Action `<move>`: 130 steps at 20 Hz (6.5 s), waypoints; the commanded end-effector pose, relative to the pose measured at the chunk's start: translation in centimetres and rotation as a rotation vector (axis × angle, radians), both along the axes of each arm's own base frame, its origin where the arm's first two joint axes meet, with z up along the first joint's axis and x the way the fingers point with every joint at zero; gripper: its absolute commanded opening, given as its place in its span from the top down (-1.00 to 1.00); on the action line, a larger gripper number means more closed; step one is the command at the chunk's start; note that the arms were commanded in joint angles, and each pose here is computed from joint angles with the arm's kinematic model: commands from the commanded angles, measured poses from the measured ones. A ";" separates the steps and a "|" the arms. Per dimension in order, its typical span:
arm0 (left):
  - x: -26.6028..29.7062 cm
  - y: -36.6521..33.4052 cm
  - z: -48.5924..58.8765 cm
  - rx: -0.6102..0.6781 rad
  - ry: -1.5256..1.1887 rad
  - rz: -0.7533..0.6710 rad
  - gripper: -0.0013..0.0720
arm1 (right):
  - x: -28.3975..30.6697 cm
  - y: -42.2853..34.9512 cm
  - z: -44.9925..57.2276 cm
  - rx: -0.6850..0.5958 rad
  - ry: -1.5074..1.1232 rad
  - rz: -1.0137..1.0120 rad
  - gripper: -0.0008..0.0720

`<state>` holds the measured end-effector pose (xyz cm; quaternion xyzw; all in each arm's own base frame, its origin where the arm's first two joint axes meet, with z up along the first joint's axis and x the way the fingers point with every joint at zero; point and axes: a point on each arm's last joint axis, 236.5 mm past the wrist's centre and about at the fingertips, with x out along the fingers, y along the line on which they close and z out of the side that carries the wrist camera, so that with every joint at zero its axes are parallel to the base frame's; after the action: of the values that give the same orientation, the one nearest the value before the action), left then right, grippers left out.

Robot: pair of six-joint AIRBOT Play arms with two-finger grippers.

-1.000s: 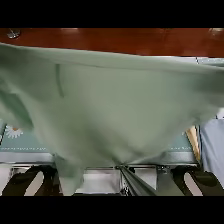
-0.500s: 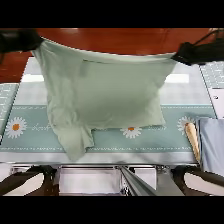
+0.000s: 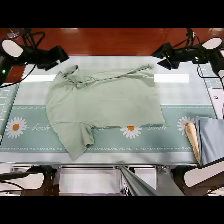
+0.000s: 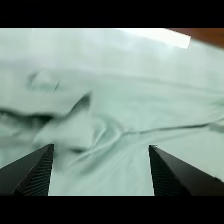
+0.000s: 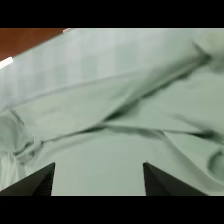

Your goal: Fold the shirts.

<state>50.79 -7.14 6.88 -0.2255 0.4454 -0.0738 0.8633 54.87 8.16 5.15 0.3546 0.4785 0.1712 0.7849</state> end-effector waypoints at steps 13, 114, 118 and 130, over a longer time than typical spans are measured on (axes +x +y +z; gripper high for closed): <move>-25.3 9.0 -13.4 -0.567 0.431 0.354 -0.95 | -26.6 -5.3 -7.8 -0.069 0.220 -0.072 -0.72; -6.1 7.7 -8.1 -0.047 0.273 -0.049 0.89 | -8.8 -2.7 -5.4 -0.169 0.284 0.343 0.91; -9.9 6.8 -10.9 -0.054 0.441 -0.162 0.89 | -11.1 -3.9 -9.8 -0.329 0.403 0.363 0.91; -17.3 11.6 -9.8 0.012 0.674 -0.087 -0.95 | -12.9 -8.8 -4.7 -0.372 0.357 0.121 -0.75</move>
<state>36.74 2.53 -3.92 -0.2111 0.6917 -0.0565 0.6883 43.05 2.25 -2.43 0.1978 0.6776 0.0957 0.7018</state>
